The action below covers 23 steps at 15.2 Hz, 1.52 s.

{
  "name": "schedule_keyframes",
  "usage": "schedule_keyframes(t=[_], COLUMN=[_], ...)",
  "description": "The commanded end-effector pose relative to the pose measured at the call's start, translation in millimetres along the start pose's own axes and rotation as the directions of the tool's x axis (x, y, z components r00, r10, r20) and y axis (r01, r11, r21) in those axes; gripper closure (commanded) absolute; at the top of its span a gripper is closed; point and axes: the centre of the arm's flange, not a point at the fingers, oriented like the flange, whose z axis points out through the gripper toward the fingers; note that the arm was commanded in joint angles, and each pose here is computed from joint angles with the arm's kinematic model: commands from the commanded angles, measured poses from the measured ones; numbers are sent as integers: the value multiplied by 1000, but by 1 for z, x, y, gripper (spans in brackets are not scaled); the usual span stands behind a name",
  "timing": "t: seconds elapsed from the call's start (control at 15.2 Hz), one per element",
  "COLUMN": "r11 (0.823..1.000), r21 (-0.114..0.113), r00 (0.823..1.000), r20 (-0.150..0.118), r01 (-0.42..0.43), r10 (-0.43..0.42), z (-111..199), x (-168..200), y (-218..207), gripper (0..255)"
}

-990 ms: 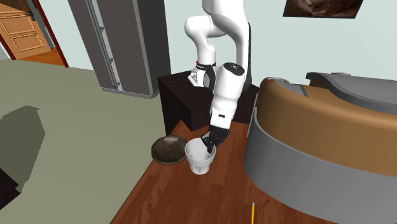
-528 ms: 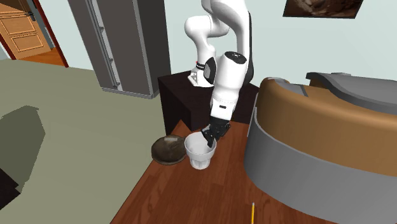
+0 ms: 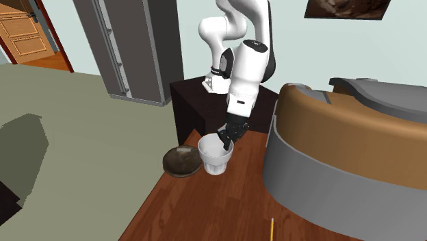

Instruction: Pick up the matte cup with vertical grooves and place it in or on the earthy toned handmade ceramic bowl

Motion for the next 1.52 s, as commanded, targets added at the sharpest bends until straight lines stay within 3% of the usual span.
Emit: schedule_keyframes(t=[0.0, 0.4, 1.19, 1.45], r11=[1000, 1000, 1000, 1000], r21=[0, 0, 0, 0], r00=[1000, 1000, 1000, 1000], r20=[0, 0, 0, 0], r01=[0, 0, 0, 0], r10=[0, 0, 0, 0], z=[-10, -42, -58, -37], x=[0, 0, -135, -135], y=[3, 8, 89, 85], gripper=[255, 255, 255, 255])
